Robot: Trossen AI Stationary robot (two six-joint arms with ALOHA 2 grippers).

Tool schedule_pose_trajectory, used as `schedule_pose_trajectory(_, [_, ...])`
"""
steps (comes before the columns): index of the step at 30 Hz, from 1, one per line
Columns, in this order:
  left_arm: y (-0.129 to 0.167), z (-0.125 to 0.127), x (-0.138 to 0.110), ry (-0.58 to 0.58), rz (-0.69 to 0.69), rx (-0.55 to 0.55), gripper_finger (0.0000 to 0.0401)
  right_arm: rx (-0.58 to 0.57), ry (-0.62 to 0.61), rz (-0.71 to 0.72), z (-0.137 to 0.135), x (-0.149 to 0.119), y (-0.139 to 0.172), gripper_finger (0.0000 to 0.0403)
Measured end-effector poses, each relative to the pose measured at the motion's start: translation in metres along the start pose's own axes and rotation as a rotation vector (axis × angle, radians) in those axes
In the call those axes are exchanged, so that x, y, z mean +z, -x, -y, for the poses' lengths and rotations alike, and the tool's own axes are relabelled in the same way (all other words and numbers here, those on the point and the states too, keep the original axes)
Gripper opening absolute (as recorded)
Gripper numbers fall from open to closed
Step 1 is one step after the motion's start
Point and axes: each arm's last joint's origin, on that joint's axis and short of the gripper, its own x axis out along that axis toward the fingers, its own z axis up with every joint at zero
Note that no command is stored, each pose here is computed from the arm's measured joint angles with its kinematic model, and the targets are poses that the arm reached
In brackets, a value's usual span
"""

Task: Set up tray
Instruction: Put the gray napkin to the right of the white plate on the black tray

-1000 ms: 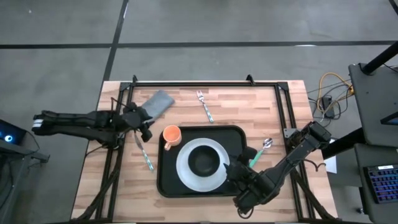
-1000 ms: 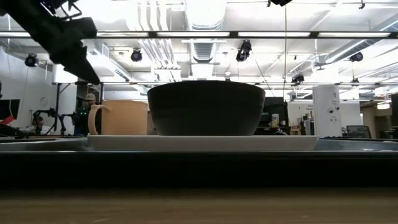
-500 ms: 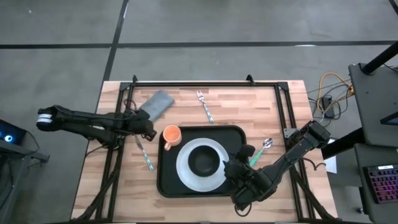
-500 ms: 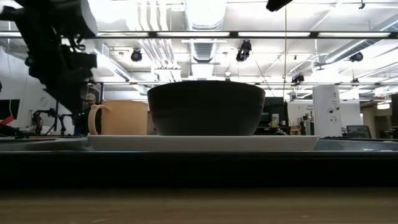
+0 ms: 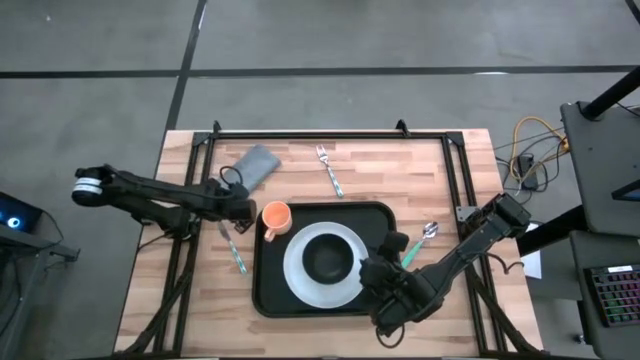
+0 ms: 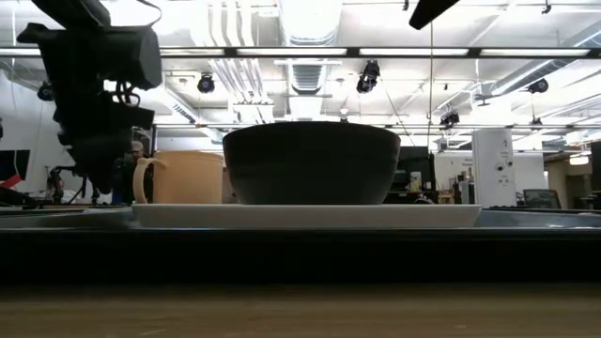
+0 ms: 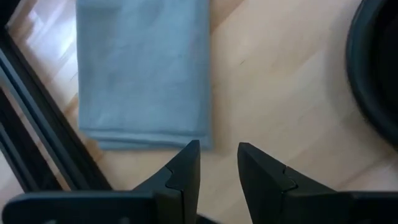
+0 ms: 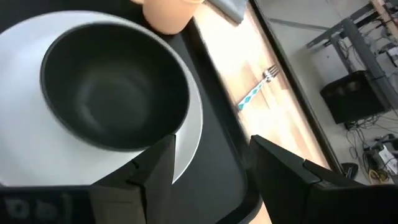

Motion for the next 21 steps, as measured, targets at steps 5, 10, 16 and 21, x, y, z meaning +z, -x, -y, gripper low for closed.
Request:
schedule_pose_trajectory(5, [-0.005,0.000,-0.006,-0.043,-0.043,0.002,0.0112,0.003,0.020,-0.009,0.000,-0.001,-0.001,0.0194])
schedule_pose_trajectory(10, [-0.007,0.000,-0.008,-0.058,-0.060,-0.002,0.0153,0.002,0.032,-0.009,0.000,-0.002,-0.001,0.0194])
schedule_pose_trajectory(16, [-0.013,0.002,-0.010,-0.110,-0.077,0.019,0.0172,0.002,0.031,-0.009,0.000,-0.001,-0.001,0.0194])
schedule_pose_trajectory(21, [-0.022,0.004,-0.012,-0.095,-0.072,0.075,0.0173,0.003,0.028,-0.008,-0.001,-0.001,-0.001,0.0194])
